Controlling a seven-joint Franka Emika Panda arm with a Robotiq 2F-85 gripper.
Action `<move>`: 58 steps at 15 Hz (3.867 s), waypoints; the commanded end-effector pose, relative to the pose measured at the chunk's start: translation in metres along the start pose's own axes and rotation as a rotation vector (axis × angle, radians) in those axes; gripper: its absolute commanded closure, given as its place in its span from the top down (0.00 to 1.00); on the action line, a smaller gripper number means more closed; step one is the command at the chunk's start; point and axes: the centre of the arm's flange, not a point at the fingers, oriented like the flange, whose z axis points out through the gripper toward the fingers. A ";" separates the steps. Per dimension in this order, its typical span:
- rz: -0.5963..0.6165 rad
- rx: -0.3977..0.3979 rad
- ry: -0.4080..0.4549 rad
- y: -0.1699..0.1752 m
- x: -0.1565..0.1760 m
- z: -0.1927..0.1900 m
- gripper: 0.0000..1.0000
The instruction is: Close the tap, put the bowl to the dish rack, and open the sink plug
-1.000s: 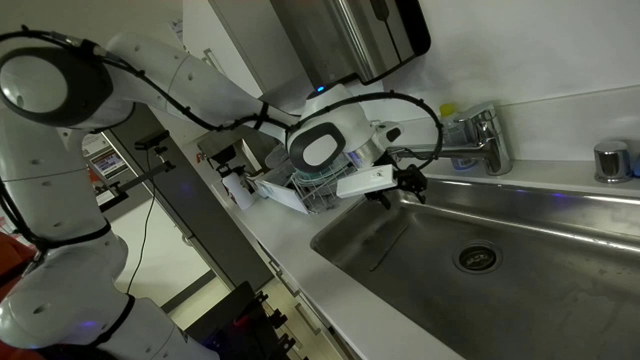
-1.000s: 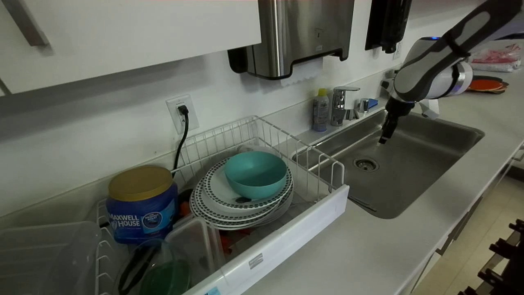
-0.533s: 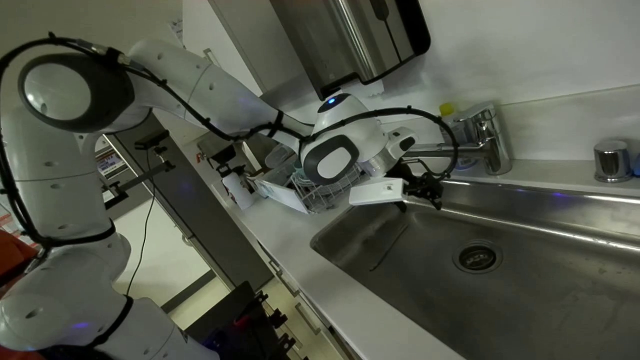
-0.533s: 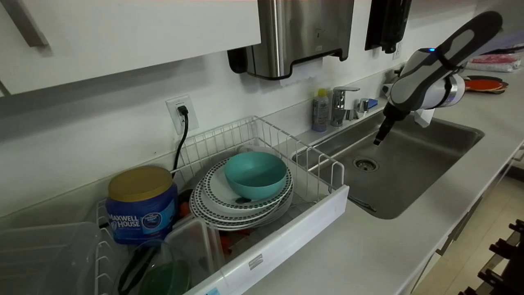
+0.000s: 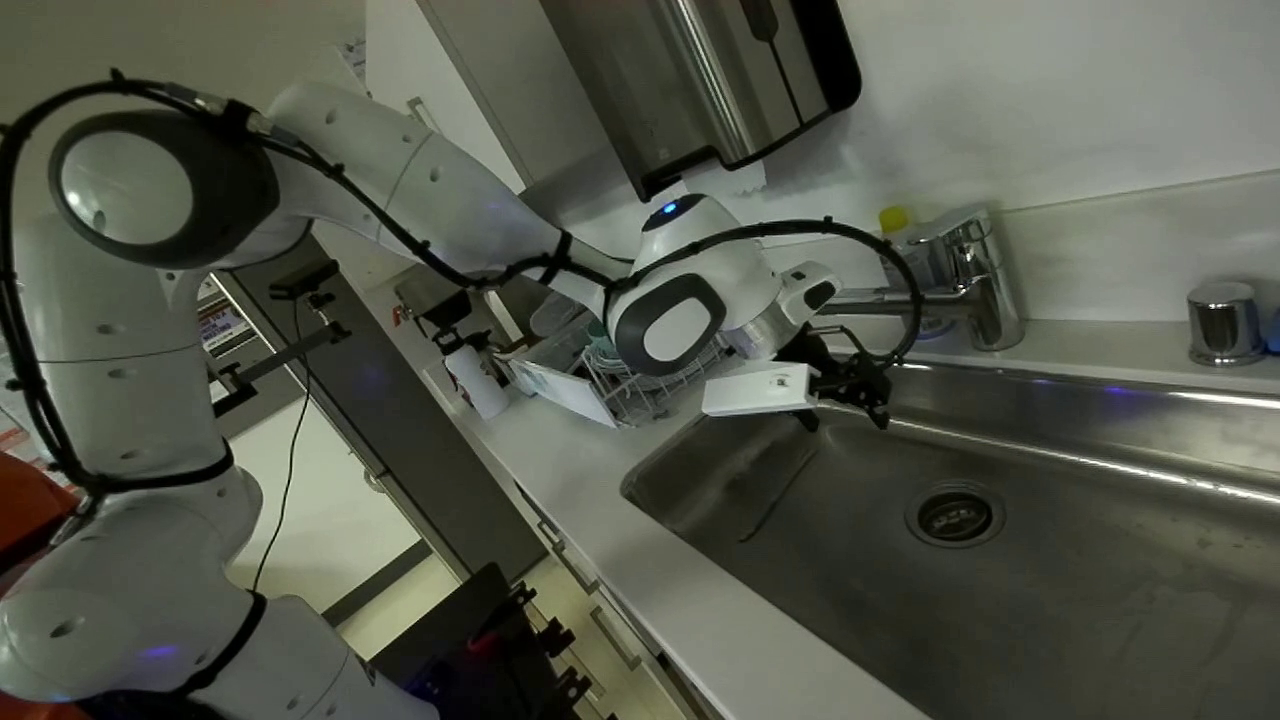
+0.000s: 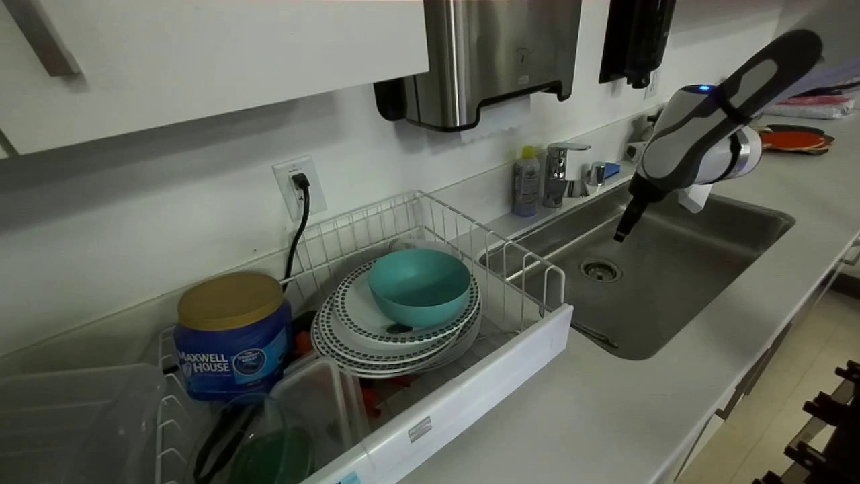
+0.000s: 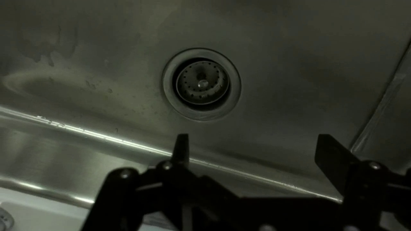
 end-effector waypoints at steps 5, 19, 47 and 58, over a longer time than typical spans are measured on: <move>0.038 -0.060 -0.045 0.017 0.006 0.049 1.00; -0.053 -0.075 -0.109 0.021 0.021 0.118 0.84; -0.047 -0.081 -0.211 0.024 0.036 0.188 0.43; -0.049 -0.091 -0.228 0.027 0.042 0.206 0.37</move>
